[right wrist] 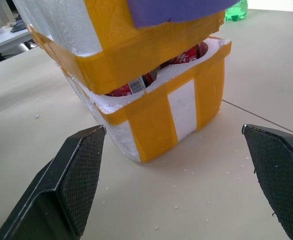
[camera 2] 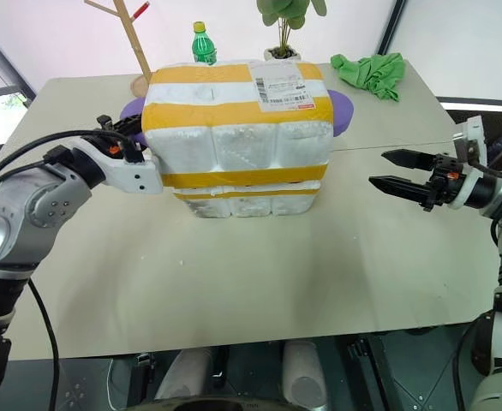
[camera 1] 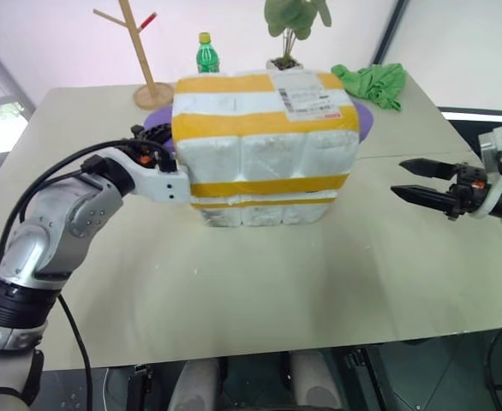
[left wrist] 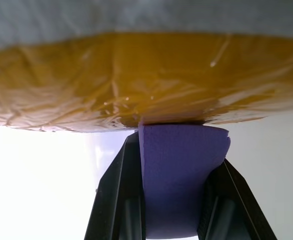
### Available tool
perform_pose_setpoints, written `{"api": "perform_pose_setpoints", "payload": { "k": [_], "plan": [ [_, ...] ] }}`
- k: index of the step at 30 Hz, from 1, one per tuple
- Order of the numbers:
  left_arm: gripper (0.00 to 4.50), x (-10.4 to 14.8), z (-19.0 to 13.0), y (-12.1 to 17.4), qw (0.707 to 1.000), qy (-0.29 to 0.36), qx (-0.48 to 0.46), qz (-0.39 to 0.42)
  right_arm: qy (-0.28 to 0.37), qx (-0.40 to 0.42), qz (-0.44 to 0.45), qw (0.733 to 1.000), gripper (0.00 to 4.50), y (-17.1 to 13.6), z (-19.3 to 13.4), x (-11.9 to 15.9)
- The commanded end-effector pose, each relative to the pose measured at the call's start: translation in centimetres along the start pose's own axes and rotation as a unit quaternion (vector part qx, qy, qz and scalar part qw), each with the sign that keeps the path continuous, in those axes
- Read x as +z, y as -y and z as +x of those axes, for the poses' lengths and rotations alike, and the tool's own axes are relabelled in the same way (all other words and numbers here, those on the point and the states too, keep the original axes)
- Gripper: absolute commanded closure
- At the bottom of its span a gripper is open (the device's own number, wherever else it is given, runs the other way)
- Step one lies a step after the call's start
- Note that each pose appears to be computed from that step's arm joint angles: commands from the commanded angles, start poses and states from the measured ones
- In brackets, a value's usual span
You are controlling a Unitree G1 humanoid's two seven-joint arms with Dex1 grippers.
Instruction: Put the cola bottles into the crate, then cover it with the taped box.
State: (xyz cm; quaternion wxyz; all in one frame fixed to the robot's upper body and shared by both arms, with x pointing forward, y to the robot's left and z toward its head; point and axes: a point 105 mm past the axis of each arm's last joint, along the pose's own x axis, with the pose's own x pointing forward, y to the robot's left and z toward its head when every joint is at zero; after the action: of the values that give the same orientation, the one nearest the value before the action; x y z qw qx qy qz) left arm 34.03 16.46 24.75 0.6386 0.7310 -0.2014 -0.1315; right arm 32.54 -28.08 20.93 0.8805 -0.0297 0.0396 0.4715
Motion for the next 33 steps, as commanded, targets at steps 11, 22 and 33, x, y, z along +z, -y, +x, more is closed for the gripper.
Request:
{"api": "perform_pose_setpoints", "payload": {
  "k": [11,22,33],
  "plan": [
    [3.91,-0.6,-0.4,0.5,0.999,0.014,0.011,0.041,0.01,0.01,-0.016,1.0,0.0,0.0,0.6,0.7],
    [3.91,-1.4,0.6,2.7,1.0,0.023,-0.002,0.017,0.014,0.013,-0.017,1.0,0.0,-0.7,1.5,1.4],
    [0.42,-0.4,0.5,3.2,0.998,0.061,-0.019,-0.008,0.018,0.015,-0.015,1.0,0.0,-1.3,2.2,2.0]
  ]
}}
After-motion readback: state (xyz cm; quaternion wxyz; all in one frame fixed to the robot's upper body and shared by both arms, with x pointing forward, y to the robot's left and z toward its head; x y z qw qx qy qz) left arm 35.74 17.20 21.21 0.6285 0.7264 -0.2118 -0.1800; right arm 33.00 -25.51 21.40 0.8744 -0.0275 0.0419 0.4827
